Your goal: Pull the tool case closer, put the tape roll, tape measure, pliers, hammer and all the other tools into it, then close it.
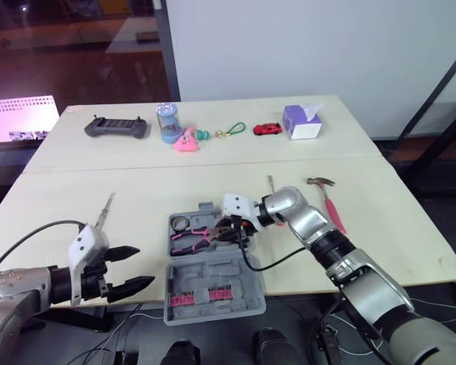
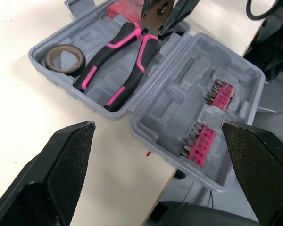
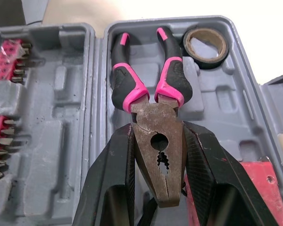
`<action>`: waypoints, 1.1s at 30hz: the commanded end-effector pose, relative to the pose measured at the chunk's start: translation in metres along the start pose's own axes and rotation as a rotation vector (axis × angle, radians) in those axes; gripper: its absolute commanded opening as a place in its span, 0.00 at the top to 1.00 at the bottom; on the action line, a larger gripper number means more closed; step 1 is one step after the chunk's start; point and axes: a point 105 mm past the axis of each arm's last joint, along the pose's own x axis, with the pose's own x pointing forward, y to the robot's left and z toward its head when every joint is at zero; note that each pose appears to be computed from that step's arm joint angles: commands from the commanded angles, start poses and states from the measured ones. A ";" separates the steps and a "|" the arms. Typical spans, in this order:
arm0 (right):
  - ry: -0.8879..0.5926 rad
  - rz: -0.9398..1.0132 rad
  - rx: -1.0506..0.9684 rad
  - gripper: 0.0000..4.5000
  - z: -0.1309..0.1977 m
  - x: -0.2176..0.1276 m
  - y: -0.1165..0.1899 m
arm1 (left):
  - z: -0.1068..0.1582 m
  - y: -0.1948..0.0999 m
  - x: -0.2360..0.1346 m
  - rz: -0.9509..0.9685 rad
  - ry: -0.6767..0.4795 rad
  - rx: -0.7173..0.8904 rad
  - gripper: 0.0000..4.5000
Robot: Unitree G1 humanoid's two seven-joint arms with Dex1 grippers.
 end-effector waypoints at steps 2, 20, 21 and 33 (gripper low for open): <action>-0.031 -0.019 -0.010 0.39 0.008 0.002 -0.002 | 0.011 0.005 0.003 -0.003 0.019 0.064 0.00; -0.267 -0.080 0.116 0.43 0.043 -0.008 0.003 | 0.029 0.024 0.025 0.060 -0.065 0.185 0.00; -0.254 -0.089 0.116 0.53 0.041 -0.006 0.003 | 0.031 0.027 0.025 0.091 -0.076 0.197 0.00; -0.008 -0.119 0.265 0.99 -0.022 0.030 0.008 | 0.030 0.024 0.025 0.038 -0.069 0.159 0.00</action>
